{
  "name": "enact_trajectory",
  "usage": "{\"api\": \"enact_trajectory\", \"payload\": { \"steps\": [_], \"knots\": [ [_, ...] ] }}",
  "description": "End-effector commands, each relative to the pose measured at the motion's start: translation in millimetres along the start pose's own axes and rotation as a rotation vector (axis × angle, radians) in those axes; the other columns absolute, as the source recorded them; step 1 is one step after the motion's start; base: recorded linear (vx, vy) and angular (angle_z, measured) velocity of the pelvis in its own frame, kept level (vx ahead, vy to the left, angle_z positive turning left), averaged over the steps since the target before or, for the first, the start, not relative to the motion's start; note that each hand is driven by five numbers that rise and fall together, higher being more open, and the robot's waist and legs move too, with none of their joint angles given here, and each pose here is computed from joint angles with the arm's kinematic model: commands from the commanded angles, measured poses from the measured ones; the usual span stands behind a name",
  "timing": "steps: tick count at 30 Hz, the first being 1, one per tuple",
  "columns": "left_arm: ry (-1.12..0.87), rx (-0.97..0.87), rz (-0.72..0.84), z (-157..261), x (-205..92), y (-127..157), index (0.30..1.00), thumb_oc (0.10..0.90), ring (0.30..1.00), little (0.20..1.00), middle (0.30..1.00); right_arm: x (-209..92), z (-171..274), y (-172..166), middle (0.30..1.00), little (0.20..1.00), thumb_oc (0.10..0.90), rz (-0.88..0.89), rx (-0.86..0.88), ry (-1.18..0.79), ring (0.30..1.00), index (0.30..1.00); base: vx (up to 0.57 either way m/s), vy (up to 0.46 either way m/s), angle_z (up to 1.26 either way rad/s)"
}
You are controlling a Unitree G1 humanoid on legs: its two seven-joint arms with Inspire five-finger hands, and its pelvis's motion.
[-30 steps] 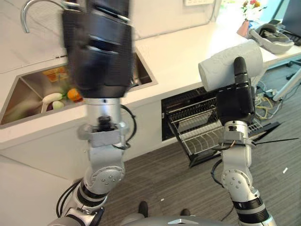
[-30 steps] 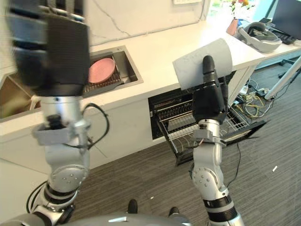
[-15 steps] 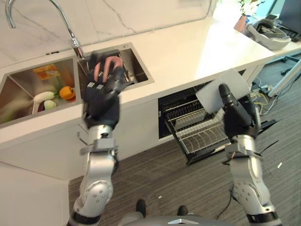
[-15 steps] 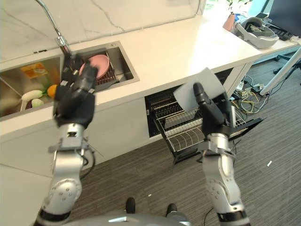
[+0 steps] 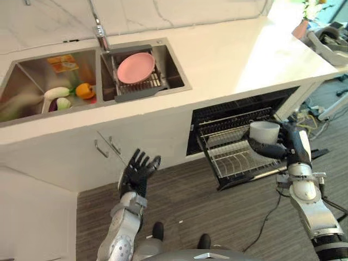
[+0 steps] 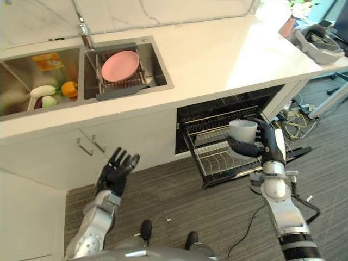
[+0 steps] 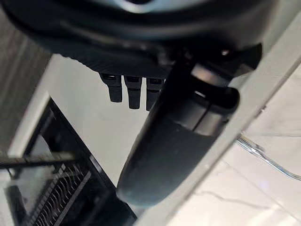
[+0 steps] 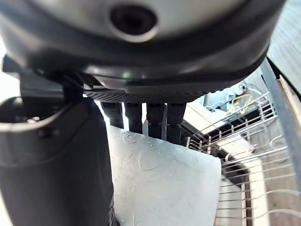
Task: Place the dishes in the dishwasher.
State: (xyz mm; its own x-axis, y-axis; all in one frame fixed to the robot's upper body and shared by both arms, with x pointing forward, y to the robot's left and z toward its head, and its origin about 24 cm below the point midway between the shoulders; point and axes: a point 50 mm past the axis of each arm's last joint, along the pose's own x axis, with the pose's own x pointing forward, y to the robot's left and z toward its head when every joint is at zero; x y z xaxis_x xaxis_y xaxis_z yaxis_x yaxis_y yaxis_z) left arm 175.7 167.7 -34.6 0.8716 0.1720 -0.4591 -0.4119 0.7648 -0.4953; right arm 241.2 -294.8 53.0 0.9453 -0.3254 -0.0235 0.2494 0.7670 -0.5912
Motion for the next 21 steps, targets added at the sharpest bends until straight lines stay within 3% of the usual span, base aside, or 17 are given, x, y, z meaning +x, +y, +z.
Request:
{"api": "enact_trajectory", "payload": {
  "steps": [1,8,21],
  "knots": [
    [-0.093,0.094,-0.047,23.1,-1.1,0.2,0.9,0.8,0.9,0.9,0.9,30.3,46.9,-29.1,0.3,0.3,0.4,-0.11,-0.127,-0.2,0.3,0.3,-0.01,-0.018,0.38],
    [-0.025,0.307,0.032,9.8,0.8,31.2,0.9,0.8,0.9,0.9,0.9,51.1,3.9,-33.2,0.3,0.3,0.4,-0.099,-0.244,0.027,0.3,0.3,0.0,-0.035,0.3],
    [0.076,0.551,0.189,-4.5,8.9,76.0,0.9,0.8,0.9,0.9,0.9,45.8,-64.9,3.6,0.3,0.3,0.4,-0.085,-0.16,0.428,0.3,0.3,-0.01,-0.048,0.42]
  ]
}}
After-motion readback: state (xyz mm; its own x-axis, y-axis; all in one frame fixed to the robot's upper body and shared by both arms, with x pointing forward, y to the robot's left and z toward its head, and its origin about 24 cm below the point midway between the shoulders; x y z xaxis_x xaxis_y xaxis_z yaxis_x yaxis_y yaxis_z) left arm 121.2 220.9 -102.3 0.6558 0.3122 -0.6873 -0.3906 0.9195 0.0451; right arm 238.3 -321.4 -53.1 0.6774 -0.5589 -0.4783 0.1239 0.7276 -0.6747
